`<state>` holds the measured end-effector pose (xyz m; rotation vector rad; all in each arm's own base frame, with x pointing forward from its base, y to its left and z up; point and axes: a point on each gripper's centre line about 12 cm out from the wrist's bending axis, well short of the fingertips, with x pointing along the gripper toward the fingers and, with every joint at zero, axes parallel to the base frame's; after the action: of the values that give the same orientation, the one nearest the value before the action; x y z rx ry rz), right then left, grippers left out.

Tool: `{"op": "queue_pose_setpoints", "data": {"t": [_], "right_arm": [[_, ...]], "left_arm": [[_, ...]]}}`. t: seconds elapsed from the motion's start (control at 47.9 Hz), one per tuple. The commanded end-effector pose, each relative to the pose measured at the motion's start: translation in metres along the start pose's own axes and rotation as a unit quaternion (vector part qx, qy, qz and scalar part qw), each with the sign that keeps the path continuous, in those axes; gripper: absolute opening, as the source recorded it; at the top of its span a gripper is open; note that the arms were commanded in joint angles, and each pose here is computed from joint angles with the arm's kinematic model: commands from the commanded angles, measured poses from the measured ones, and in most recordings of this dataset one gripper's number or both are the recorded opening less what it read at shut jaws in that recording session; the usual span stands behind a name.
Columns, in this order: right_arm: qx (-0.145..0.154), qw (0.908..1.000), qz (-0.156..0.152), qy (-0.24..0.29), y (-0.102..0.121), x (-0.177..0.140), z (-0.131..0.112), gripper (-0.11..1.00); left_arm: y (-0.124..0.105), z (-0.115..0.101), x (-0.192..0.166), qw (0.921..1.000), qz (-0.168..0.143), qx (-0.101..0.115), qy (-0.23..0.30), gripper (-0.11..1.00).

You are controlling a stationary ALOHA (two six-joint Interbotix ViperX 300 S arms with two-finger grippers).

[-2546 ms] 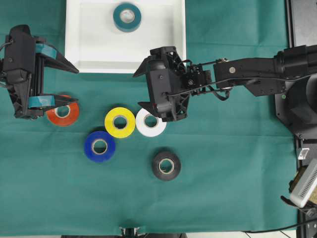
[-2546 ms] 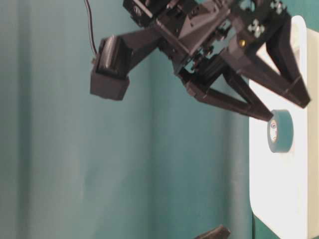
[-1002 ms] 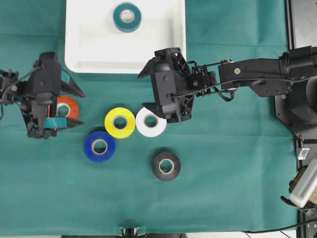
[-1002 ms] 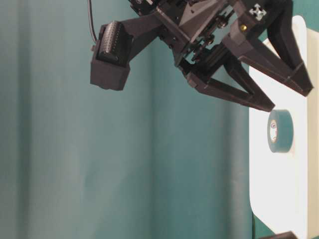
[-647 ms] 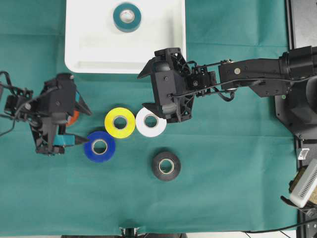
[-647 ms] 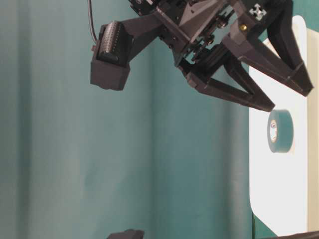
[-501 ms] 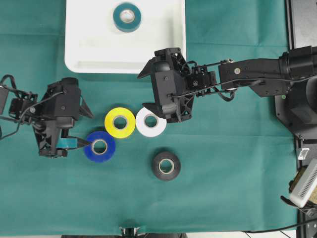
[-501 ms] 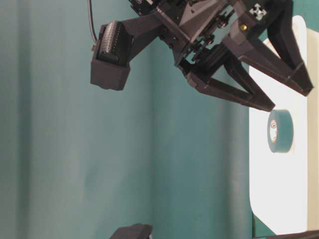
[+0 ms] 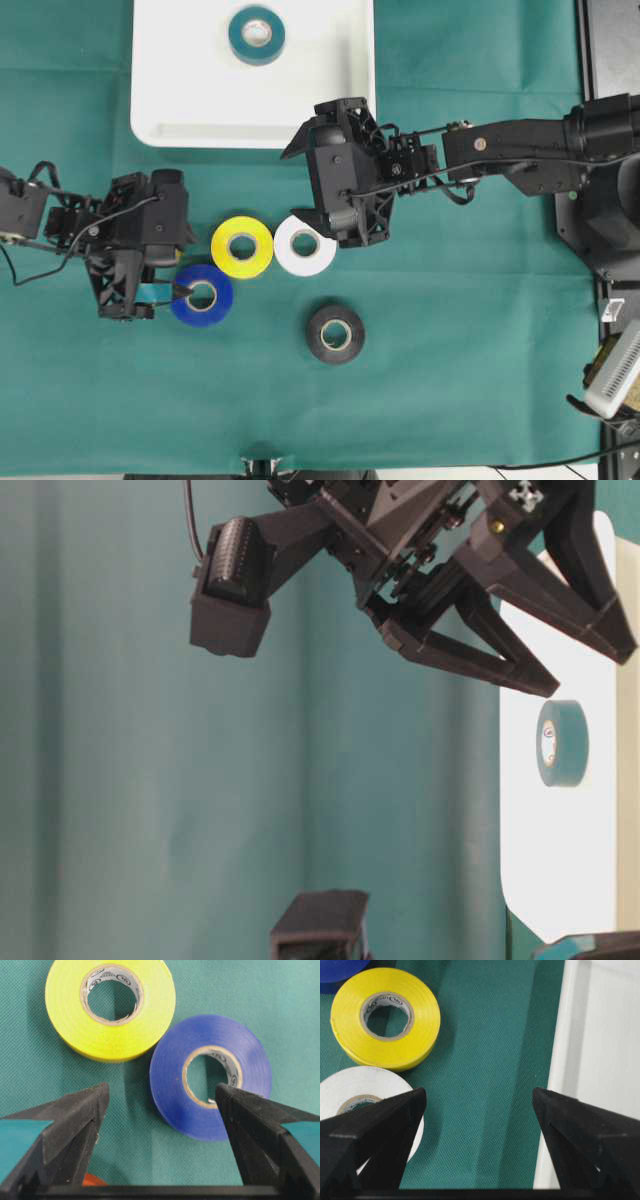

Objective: Put the tape alternately from left to right into the white case.
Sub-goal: 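Move the left gripper to the blue tape roll and grasp it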

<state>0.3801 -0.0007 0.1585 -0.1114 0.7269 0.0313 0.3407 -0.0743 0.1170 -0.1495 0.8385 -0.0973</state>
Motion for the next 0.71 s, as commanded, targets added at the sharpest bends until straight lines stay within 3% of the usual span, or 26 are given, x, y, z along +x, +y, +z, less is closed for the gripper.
{"op": "queue_pose_setpoints", "data": {"t": [0.0, 0.167, 0.689], "right_arm": [[-0.001, 0.9998, -0.001, -0.021, -0.001, -0.008, 0.011, 0.79], [0.000, 0.9998, -0.001, -0.019, -0.001, -0.008, 0.010, 0.79], [0.000, 0.9998, -0.001, -0.018, 0.000, -0.008, 0.009, 0.79]], "left_arm": [[-0.004, 0.010, 0.002, 0.9999, -0.004, -0.008, -0.012, 0.91], [-0.002, 0.003, 0.013, 0.9995, 0.002, -0.028, 0.011, 0.91], [-0.001, -0.001, 0.028, 0.9988, 0.009, -0.029, 0.038, 0.91]]}}
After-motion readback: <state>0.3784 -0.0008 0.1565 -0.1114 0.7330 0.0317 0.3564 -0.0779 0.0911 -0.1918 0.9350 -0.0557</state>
